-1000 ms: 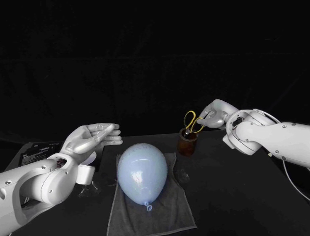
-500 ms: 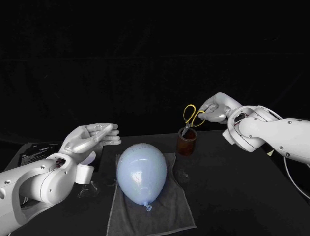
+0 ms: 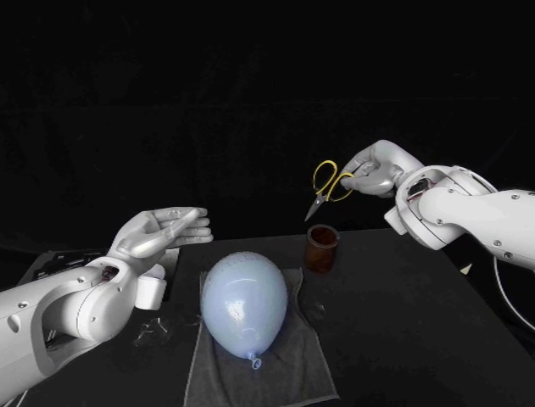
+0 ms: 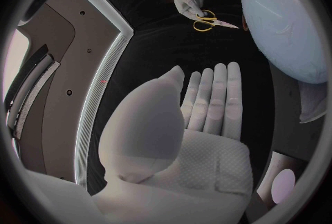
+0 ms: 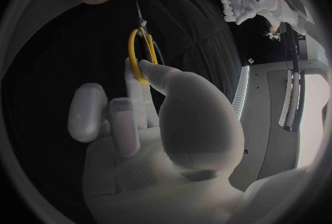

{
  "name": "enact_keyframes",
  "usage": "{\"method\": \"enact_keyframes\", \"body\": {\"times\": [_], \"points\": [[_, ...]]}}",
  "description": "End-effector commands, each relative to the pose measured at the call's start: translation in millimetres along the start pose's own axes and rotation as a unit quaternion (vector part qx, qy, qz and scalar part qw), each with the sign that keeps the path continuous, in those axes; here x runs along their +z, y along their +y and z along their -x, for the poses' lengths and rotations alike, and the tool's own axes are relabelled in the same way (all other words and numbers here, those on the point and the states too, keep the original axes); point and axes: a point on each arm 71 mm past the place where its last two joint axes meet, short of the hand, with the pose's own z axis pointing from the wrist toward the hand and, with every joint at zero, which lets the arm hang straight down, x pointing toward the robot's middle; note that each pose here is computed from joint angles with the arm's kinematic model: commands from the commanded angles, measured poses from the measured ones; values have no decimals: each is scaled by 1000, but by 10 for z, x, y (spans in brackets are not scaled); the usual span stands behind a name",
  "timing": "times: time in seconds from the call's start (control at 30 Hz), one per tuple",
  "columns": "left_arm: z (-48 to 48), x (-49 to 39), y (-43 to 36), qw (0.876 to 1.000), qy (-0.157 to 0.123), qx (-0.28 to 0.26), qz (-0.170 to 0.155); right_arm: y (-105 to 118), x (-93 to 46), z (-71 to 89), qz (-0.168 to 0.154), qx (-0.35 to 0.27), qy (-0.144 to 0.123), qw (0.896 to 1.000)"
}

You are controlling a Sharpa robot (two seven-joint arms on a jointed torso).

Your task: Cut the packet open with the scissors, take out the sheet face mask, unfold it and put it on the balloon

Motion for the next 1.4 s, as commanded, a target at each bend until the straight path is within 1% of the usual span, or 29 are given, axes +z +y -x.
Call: {"method": "enact_keyframes", "body": {"times": [0.03,0.07,0.13,0.17,0.27,0.33,0.43,0.5,0.57,0.73,0.87,0.9,1.1,1.23,1.4], "points": [[-79,108,-78,999,43,17,-9,152,12,34,27,3,3,1000],[-88,132,-93,999,47,22,-12,177,17,34,29,4,4,1000],[-119,233,-154,997,60,43,-22,260,56,20,37,7,5,999],[-125,262,-170,997,62,48,-25,280,73,13,38,8,4,999],[-149,422,-259,994,67,75,-38,372,172,-50,42,16,5,999],[-165,525,-303,992,70,94,-43,425,237,-121,43,21,8,999],[-189,660,-334,989,73,123,-47,501,322,-243,44,28,13,999],[-201,750,-337,987,69,138,-49,548,371,-329,46,32,17,998],[-209,835,-324,987,60,143,-47,590,412,-408,48,36,20,998],[-238,996,-278,987,41,153,-42,660,470,-540,51,41,27,997],[-249,1078,-246,986,34,162,-37,700,482,-605,54,45,32,997],[-255,1113,-227,985,33,166,-33,724,481,-638,56,47,34,997],[-313,1197,-141,983,42,179,-16,805,471,-726,66,51,39,996],[-377,1238,-75,981,54,184,-2,854,462,-769,72,55,41,995],[-430,1264,-38,980,63,186,6,881,450,-790,76,58,43,995]]}}
